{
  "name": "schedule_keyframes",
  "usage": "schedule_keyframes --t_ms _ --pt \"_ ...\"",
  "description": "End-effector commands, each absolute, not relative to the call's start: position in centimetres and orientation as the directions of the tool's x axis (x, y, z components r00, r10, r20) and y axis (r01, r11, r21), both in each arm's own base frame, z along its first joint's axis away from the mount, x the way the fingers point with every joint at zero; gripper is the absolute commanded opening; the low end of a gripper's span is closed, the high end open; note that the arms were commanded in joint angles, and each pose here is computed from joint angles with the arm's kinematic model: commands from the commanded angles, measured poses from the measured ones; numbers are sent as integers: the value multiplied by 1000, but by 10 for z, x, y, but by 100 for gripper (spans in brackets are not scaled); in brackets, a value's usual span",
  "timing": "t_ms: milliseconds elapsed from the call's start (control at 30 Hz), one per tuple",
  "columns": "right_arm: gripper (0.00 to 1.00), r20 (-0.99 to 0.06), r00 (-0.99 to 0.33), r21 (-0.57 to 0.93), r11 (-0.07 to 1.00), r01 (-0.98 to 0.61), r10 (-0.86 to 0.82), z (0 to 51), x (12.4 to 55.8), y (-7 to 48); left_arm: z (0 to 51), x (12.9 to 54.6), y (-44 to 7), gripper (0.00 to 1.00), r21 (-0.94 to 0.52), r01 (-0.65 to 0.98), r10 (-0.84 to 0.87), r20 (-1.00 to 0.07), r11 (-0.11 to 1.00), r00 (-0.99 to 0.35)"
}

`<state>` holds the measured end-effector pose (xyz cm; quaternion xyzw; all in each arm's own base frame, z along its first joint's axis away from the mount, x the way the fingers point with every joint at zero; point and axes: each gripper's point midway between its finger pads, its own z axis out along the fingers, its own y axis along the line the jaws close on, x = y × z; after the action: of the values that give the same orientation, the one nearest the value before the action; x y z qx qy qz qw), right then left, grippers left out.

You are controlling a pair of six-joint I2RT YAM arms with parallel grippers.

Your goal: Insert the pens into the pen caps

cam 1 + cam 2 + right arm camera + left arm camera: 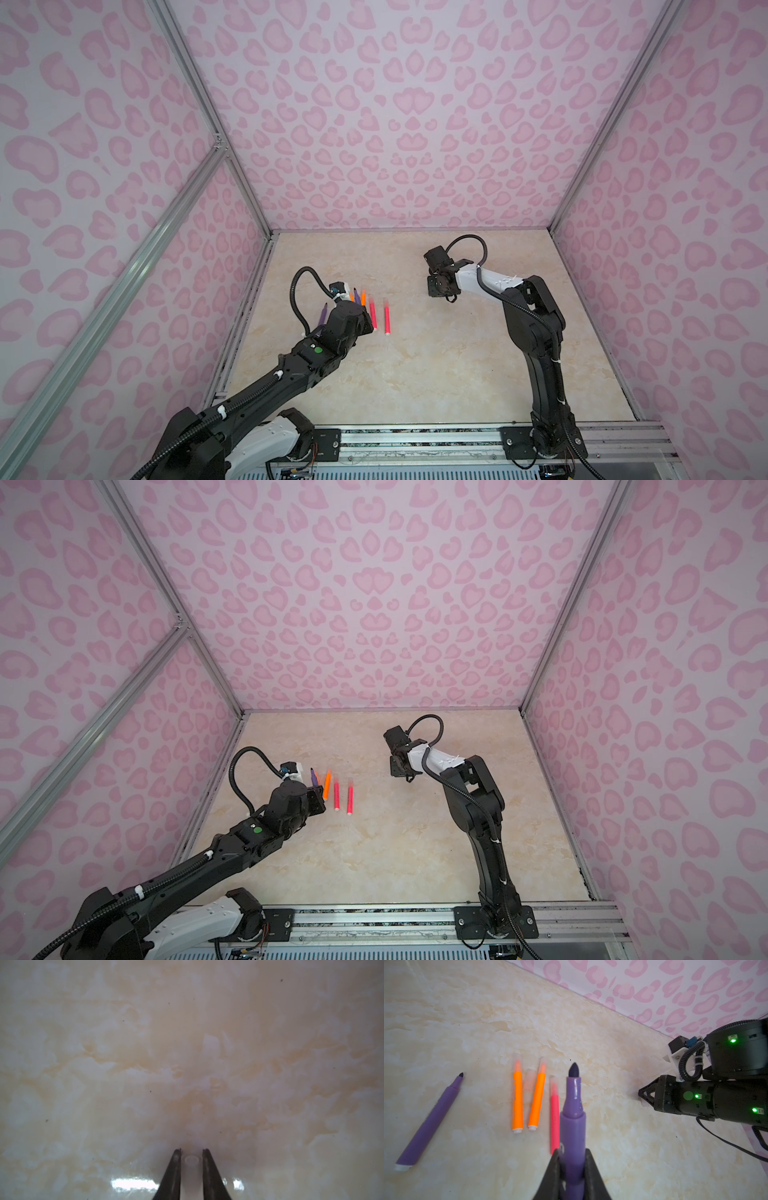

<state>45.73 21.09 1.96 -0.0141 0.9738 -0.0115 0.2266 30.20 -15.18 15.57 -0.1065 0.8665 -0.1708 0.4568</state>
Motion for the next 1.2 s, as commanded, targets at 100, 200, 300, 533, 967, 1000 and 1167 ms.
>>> schedule_keyframes --t_ms 100,200,300,533,967,1000,1167 --pt "12 -387 -922 -71 997 -4 -31 8 444 200 164 306 -162 3 -429 13 -351 -756 903 -552" --pt "9 -434 -901 -35 999 17 0 28 447 202 167 307 -178 3 -456 90 -331 -754 885 -567" --pt "6 -512 -857 44 998 46 63 67 451 206 170 304 -197 3 -491 180 -309 -751 853 -584" --pt "2 -668 -708 337 942 -11 231 184 431 239 191 290 -241 3 -532 400 -246 -779 746 -577" --pt "0 -750 -555 584 753 -303 359 300 345 328 216 258 -280 3 -467 604 -144 -851 645 -505" --pt "0 -755 -550 580 755 -306 357 301 340 331 217 258 -280 3 -467 602 -145 -852 648 -504" --pt "0 -785 -520 540 786 -303 339 302 328 337 215 260 -277 3 -464 587 -151 -851 664 -503"
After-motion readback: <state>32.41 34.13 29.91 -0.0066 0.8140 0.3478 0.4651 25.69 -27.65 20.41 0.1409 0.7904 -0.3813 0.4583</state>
